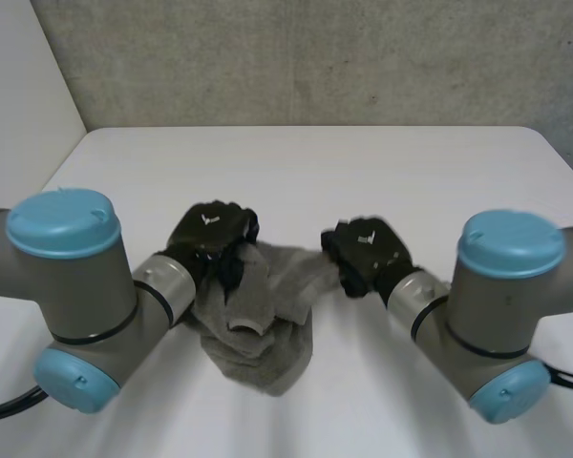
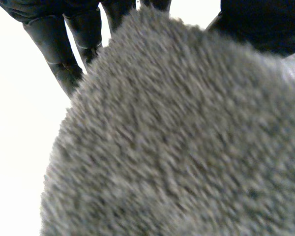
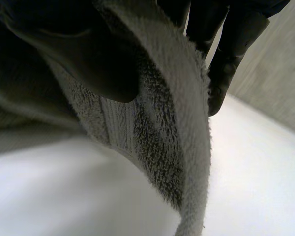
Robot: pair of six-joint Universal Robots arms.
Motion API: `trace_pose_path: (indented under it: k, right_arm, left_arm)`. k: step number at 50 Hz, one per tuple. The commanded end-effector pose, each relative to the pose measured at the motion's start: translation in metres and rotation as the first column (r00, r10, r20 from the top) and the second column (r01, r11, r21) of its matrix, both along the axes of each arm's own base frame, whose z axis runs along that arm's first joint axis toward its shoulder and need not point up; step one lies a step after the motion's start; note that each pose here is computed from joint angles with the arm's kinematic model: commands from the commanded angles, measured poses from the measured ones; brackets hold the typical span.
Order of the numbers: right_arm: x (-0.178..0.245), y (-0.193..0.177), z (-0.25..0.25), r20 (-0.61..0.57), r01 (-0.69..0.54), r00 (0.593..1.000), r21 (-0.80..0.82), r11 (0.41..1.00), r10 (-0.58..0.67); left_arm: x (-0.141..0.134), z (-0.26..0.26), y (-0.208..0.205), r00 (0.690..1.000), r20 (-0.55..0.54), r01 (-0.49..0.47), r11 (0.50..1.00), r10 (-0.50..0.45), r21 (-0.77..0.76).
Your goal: Fold the towel.
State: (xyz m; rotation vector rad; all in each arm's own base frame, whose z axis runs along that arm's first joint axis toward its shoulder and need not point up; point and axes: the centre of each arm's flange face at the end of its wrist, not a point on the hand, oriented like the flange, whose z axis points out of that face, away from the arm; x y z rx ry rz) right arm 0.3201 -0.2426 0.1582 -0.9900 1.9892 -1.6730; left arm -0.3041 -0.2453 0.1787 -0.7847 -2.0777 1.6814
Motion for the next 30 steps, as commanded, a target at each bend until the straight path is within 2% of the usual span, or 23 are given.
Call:
trace_pose_path:
  k: [1,3,6,8,11,14,16,22,30]
  right_arm:
    - [-0.013,0.001,0.089,0.114,0.034,0.993,-0.211,0.977,-0.010]
    - [-0.026,0.000,0.125,0.151,0.075,0.988,-0.295,0.953,-0.031]
    - [-0.034,0.003,0.150,0.169,0.098,0.985,-0.352,0.931,-0.039]
    - [-0.052,0.005,0.185,0.167,0.139,0.983,-0.426,0.894,-0.073]
    - [-0.061,0.007,0.206,0.134,0.145,0.987,-0.462,0.875,-0.093]
    - [-0.062,0.008,0.212,0.108,0.132,0.990,-0.471,0.872,-0.092]
    - [-0.061,0.007,0.211,0.050,0.098,0.995,-0.462,0.881,-0.085]
    - [-0.051,-0.006,0.179,-0.050,0.044,0.996,-0.378,0.925,-0.068]
    - [-0.034,-0.038,0.119,-0.159,0.011,0.986,-0.265,0.964,-0.055]
  left_arm:
    - [0.009,0.058,-0.006,0.995,-0.094,-0.040,0.990,0.028,-0.133]
    - [0.019,0.095,-0.007,0.983,-0.177,-0.080,0.977,0.045,-0.198]
    - [0.024,0.114,-0.006,0.972,-0.230,-0.098,0.970,0.046,-0.220]
    - [0.031,0.148,-0.002,0.947,-0.320,-0.117,0.958,0.028,-0.260]
    - [0.038,0.167,0.002,0.936,-0.352,-0.118,0.954,0.014,-0.276]
    - [0.040,0.173,0.003,0.934,-0.357,-0.112,0.954,0.006,-0.279]
    - [0.040,0.178,0.004,0.937,-0.349,-0.091,0.958,-0.009,-0.270]
    - [0.036,0.163,-0.007,0.946,-0.324,-0.079,0.972,0.004,-0.220]
    - [0.009,0.068,-0.047,0.977,-0.211,-0.044,0.999,0.041,-0.010]
